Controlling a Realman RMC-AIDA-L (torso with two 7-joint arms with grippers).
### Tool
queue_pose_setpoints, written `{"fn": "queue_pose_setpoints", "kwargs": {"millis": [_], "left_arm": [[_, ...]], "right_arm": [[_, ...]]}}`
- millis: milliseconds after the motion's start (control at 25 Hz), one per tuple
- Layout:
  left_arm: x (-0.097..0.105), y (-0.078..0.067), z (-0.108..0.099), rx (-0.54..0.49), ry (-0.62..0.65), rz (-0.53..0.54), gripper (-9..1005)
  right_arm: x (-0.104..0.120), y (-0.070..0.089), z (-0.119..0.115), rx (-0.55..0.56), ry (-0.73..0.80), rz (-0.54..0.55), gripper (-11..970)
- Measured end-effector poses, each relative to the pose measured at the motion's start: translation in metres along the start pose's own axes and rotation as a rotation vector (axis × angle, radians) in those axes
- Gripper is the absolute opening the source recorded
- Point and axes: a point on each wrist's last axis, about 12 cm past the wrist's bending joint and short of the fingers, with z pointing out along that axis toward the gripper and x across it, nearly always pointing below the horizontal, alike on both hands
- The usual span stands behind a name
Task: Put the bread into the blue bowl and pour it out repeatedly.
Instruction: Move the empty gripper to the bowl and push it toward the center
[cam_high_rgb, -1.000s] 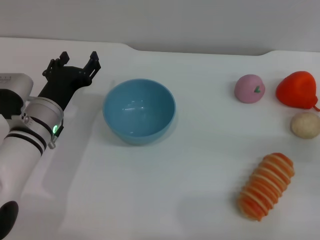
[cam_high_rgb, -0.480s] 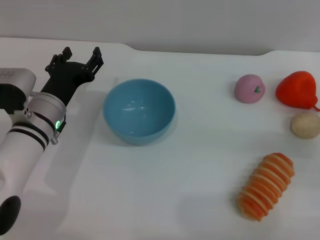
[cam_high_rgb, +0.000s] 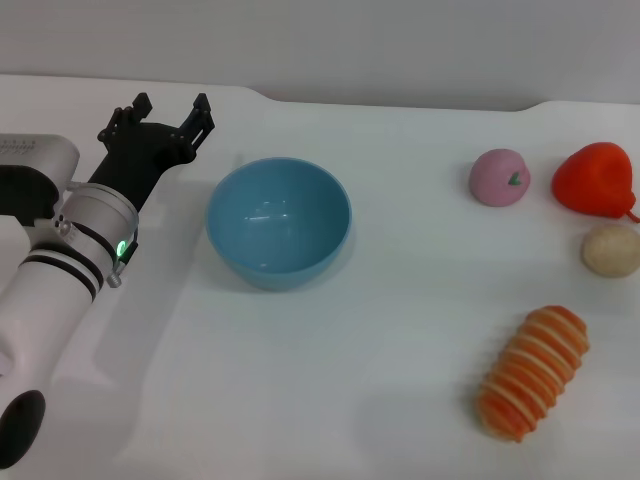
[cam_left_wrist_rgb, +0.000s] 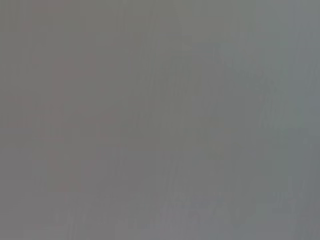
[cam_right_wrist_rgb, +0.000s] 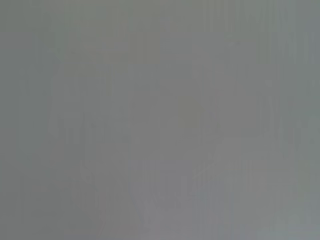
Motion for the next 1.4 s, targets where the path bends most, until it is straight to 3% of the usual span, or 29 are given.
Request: {"fn": "queue_pose_setpoints", "kwargs": {"millis": [800, 960, 1160, 1400], "left_arm": [[-0.006, -0.006, 0.009, 0.01, 0.005, -0.099, 782], [-0.019, -0.013, 0.031, 0.039, 0.021, -0.079, 782], [-0.04, -0.028, 0.076, 0.072, 0.181, -0.012, 781], [-0.059, -0.046, 0.097, 0.099, 0.298, 0.017, 781]], "right_arm": [[0.004, -0.003, -0.003, 0.007, 0.01, 0.0, 520], [0.005, -0.003, -0.005, 0.009, 0.013, 0.002, 520], [0.007, -0.003, -0.006, 0.01, 0.019, 0.002, 520], [0.009, -0.003, -0.008, 0.008, 0.024, 0.001, 520]]}}
